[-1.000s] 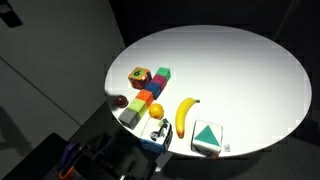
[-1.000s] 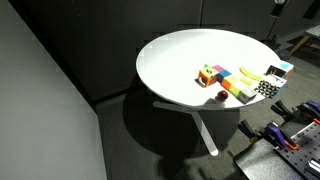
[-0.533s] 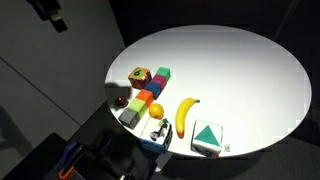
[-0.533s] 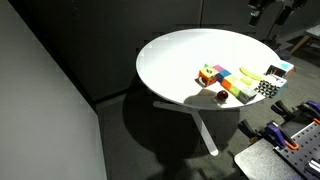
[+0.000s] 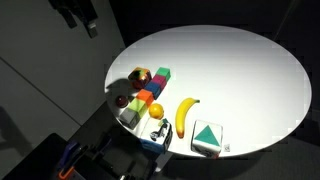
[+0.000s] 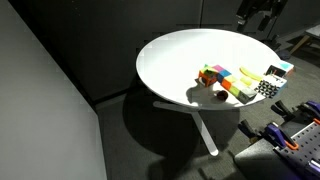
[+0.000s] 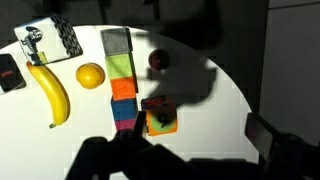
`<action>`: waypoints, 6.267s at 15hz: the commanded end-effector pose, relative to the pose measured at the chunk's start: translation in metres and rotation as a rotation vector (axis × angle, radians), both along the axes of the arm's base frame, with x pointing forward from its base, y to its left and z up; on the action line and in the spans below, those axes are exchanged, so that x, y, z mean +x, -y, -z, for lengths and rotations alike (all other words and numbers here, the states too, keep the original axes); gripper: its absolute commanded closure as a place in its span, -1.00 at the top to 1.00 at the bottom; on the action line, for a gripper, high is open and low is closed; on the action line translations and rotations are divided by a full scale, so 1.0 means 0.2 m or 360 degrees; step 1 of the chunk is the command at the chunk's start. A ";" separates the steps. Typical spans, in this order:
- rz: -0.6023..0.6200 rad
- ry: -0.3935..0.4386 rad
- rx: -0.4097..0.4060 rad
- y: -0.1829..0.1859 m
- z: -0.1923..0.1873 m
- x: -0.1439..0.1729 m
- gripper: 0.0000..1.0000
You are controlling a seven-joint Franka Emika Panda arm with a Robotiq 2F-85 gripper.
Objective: Pick up the block with the number six on it and put it on the block with the number four on it
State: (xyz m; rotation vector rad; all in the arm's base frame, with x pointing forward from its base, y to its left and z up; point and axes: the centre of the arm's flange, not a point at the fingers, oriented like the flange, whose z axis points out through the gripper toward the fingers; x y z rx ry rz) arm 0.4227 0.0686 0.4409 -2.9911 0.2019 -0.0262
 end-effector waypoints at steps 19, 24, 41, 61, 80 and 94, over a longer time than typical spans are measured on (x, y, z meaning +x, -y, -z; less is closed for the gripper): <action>-0.0049 0.0090 -0.0106 0.04 0.10 0.15 1.00; -0.0018 0.0113 -0.0104 0.06 0.18 0.24 1.00; -0.0097 0.0013 -0.0104 0.08 0.55 0.62 1.00; -0.0147 -0.0018 -0.0259 -0.03 1.03 0.72 1.00; -0.0116 -0.0066 -0.0264 -0.08 1.18 0.72 1.00; -0.0176 -0.0109 -0.0337 -0.13 1.27 0.70 1.00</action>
